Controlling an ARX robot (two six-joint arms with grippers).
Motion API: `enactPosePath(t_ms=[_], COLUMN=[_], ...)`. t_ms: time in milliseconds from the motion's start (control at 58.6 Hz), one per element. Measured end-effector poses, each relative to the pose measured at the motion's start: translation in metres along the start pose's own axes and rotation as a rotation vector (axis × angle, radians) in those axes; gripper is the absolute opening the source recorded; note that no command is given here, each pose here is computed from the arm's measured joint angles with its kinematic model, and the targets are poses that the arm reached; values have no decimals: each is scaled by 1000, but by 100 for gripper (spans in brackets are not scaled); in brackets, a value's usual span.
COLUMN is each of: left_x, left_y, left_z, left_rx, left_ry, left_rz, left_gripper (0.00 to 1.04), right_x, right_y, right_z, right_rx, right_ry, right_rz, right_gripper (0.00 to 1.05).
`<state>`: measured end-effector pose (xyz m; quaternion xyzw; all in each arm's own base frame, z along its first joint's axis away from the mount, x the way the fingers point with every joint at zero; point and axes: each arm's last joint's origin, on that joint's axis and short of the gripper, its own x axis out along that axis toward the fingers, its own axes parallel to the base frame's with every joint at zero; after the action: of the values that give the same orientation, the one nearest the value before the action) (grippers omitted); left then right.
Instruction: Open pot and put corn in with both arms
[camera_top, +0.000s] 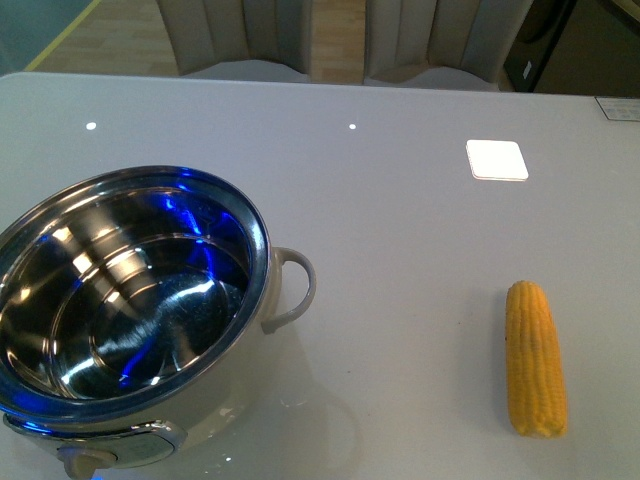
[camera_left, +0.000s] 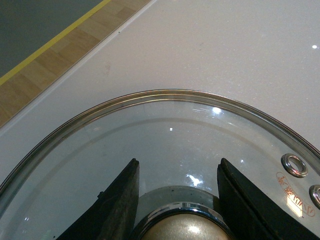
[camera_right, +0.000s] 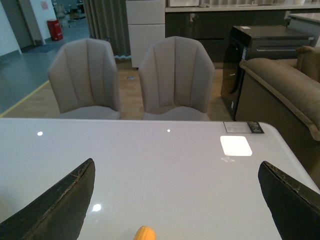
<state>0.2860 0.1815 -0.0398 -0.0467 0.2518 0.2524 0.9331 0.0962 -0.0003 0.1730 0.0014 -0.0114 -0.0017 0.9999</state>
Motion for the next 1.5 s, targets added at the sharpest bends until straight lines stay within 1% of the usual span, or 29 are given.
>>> enactPosePath(t_ms=[307, 341, 359, 444, 461, 478, 615, 751, 905, 990, 1059, 1161, 1263, 1315, 1383, 1502], left_x=[6, 7, 7, 7, 7, 7, 6, 0, -12, -27, -38, -69, -94, -118, -140, -176], left_y=[1, 1, 1, 1, 1, 1, 3, 6, 13, 17, 19, 19, 18, 15, 12, 8], left_z=[-7, -7, -7, -8, -8, -9, -9, -4, 21, 51, 69, 110, 132, 149, 158, 160], left_rx=[-21, -26, -28, -33, -33, -35, -47, -57, -66, -68, -66, -57, -53, -50, -52, -47], left_ry=[11, 12, 13, 23, 25, 28, 38, 38, -6, -61, -93, -170, -222, -263, -286, -296], left_rz=[8, 9, 13, 14, 14, 14, 17, 21, 19, -8, -26, -75, -111, -150, -186, -261], left_gripper=[42, 49, 55, 71, 73, 78, 99, 98, 98, 98, 98, 98, 98, 98, 98, 98], right_x=[0, 0, 0, 0, 0, 0, 0, 0, 0, 0, 0, 0, 0, 0, 0, 0], right_y=[0, 0, 0, 0, 0, 0, 0, 0, 0, 0, 0, 0, 0, 0, 0, 0], right_z=[0, 0, 0, 0, 0, 0, 0, 0, 0, 0, 0, 0, 0, 0, 0, 0], right_rx=[0, 0, 0, 0, 0, 0, 0, 0, 0, 0, 0, 0, 0, 0, 0, 0], right_ry=[0, 0, 0, 0, 0, 0, 0, 0, 0, 0, 0, 0, 0, 0, 0, 0], right_rz=[0, 0, 0, 0, 0, 0, 0, 0, 0, 0, 0, 0, 0, 0, 0, 0], right_gripper=[96, 96, 96, 96, 96, 96, 96, 96, 96, 96, 96, 96, 96, 96, 96, 96])
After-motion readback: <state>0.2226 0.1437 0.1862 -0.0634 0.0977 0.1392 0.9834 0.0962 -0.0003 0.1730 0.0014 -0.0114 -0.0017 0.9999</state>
